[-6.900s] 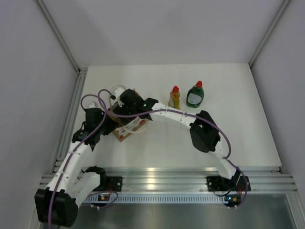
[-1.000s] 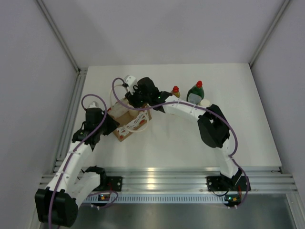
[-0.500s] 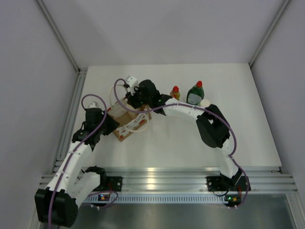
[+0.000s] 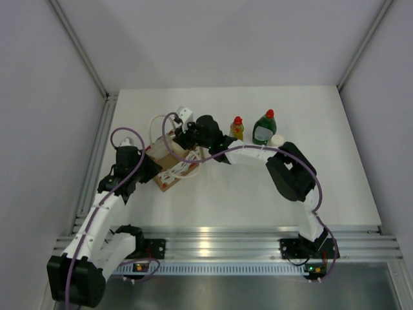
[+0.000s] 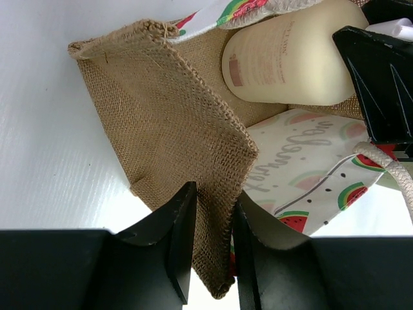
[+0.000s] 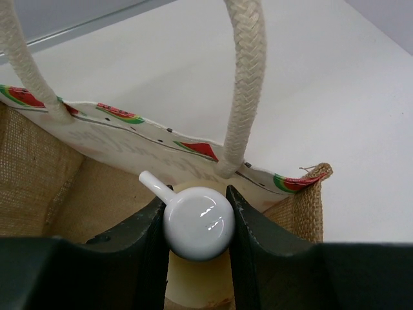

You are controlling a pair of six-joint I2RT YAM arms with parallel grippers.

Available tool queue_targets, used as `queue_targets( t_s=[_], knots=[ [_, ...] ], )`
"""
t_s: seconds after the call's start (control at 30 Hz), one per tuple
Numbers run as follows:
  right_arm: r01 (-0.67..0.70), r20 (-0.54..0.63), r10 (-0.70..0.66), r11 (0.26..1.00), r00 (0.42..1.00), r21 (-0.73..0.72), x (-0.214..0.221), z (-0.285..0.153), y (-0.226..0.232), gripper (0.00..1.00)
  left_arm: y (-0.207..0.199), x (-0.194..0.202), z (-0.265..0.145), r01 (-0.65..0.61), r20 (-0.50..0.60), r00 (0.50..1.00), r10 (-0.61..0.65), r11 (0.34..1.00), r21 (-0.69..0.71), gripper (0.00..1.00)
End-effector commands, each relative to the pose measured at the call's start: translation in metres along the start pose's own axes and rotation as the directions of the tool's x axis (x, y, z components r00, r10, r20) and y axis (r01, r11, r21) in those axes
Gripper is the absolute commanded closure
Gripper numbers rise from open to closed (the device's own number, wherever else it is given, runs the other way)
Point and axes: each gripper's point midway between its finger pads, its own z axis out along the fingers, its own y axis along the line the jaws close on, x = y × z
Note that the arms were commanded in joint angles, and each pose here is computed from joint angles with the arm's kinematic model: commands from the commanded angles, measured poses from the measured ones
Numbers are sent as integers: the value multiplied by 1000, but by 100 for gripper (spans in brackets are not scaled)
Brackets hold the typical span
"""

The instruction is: Take the personal care products out of the canvas bag

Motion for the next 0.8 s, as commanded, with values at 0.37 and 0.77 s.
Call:
queue_targets(
  t_s=[0.37, 0.77],
  knots=[
    [-8, 222, 14, 999, 975, -31, -43, -10, -8, 100, -1, -1, -1, -12, 5, 1000, 12, 1000, 5, 66],
    [18, 296, -1, 998, 955, -55, -84, -23, -4, 100, 0, 0, -1, -9, 5, 1000, 9, 1000, 5, 64]
  ],
)
